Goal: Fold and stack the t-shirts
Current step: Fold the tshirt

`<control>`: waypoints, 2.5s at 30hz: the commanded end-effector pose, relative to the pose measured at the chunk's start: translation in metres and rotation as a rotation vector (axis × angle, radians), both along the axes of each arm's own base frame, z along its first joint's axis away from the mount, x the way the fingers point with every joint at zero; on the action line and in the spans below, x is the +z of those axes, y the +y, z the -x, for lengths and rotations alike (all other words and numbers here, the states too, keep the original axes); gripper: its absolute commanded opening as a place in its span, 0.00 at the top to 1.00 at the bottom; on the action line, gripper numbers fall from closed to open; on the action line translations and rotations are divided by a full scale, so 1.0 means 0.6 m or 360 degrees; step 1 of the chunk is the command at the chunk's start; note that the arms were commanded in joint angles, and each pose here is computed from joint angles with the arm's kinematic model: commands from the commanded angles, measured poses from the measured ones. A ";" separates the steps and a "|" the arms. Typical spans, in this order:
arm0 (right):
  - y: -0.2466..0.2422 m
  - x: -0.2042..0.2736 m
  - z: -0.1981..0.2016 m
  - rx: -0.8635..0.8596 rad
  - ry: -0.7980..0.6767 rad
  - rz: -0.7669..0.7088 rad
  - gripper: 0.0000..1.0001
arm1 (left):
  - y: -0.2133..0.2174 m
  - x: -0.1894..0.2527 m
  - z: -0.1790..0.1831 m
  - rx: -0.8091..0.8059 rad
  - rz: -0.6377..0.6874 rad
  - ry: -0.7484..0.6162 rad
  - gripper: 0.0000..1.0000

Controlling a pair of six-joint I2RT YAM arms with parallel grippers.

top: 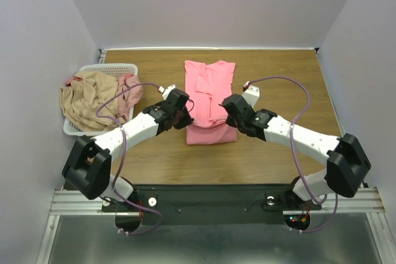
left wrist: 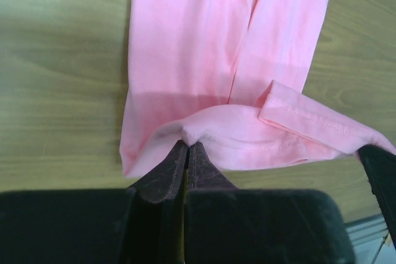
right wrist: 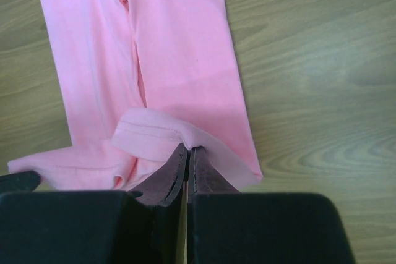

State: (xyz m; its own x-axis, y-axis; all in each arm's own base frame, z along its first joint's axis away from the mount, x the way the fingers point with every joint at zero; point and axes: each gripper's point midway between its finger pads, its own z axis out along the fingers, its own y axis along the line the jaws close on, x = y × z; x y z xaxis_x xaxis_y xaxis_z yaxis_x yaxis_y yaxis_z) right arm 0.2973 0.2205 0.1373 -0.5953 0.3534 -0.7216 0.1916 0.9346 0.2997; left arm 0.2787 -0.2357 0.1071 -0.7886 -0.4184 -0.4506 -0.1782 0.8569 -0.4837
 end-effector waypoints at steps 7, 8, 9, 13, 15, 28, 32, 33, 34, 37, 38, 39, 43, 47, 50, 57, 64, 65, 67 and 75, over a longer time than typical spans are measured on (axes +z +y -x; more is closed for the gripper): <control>0.002 0.013 -0.121 0.0030 -0.0032 0.0057 1.00 | 0.011 0.038 -0.124 0.0041 -0.0050 -0.0138 1.00; 0.001 0.012 -0.128 0.0027 -0.0029 0.0056 1.00 | 0.014 0.040 -0.132 0.0051 -0.0047 -0.0146 1.00; 0.003 0.011 -0.135 0.0032 -0.0026 0.0056 1.00 | 0.014 0.041 -0.137 0.0035 -0.0052 -0.0153 1.00; -0.004 -0.008 -0.169 0.0030 0.0014 0.0054 1.00 | 0.009 0.043 -0.177 0.0018 -0.0074 -0.0179 1.00; -0.006 -0.007 -0.187 0.0028 0.0009 0.0045 1.00 | 0.007 0.033 -0.192 0.0002 -0.0088 -0.0154 1.00; -0.021 -0.056 -0.255 0.0016 0.0094 0.0067 1.00 | 0.015 0.002 -0.267 -0.0007 -0.0165 -0.0117 1.00; -0.020 -0.076 -0.265 0.0018 0.0131 0.0062 1.00 | 0.011 -0.005 -0.286 -0.0008 -0.0204 -0.0090 1.00; -0.019 -0.076 -0.270 0.0019 0.0130 0.0055 1.00 | 0.010 -0.007 -0.289 -0.0016 -0.0205 -0.0088 1.00; -0.020 -0.076 -0.272 0.0016 0.0130 0.0056 1.00 | 0.007 -0.009 -0.293 -0.0023 -0.0202 -0.0084 1.00; -0.027 -0.080 -0.280 -0.0006 0.0131 0.0064 1.00 | 0.005 -0.017 -0.296 -0.0035 -0.0211 -0.0072 1.00; -0.028 -0.080 -0.281 -0.0010 0.0130 0.0065 1.00 | 0.005 -0.017 -0.297 -0.0034 -0.0210 -0.0069 1.00; -0.029 -0.082 -0.282 -0.0013 0.0133 0.0066 0.99 | 0.006 -0.019 -0.299 -0.0030 -0.0213 -0.0067 1.00; -0.031 -0.080 -0.294 -0.0008 0.0120 0.0084 0.99 | 0.008 -0.029 -0.302 -0.0022 -0.0224 -0.0040 1.00; -0.031 -0.080 -0.299 0.0003 0.0117 0.0090 0.98 | 0.023 -0.040 -0.301 0.0022 -0.0240 -0.0003 1.00; -0.030 -0.083 -0.301 0.0018 0.0127 0.0081 0.98 | 0.026 -0.040 -0.295 0.0042 -0.0227 -0.0005 1.00; -0.018 -0.087 -0.297 0.0063 0.0151 0.0039 0.96 | 0.032 -0.035 -0.285 0.0047 -0.0221 -0.0005 1.00; -0.017 -0.085 -0.299 0.0063 0.0146 0.0040 0.85 | 0.043 -0.046 -0.283 0.0091 -0.0253 0.0024 1.00; -0.018 -0.083 -0.299 0.0066 0.0144 0.0042 0.79 | 0.044 -0.048 -0.283 0.0097 -0.0260 0.0029 1.00; -0.015 -0.082 -0.298 0.0083 0.0145 0.0040 0.60 | 0.047 -0.043 -0.284 0.0117 -0.0268 0.0025 0.79; -0.006 -0.055 -0.268 0.0181 0.0146 -0.0041 0.18 | 0.050 0.017 -0.254 0.0105 -0.0194 -0.0092 0.09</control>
State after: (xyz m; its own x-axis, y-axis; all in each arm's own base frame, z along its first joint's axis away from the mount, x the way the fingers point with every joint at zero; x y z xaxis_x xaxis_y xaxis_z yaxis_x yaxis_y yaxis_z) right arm 0.4569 0.2100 0.0664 -0.7300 0.2775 -0.6246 0.1626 0.9581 0.2356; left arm 0.4372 -0.2123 0.0677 -0.7903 -0.3821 -0.4790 -0.2375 0.9117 -0.3354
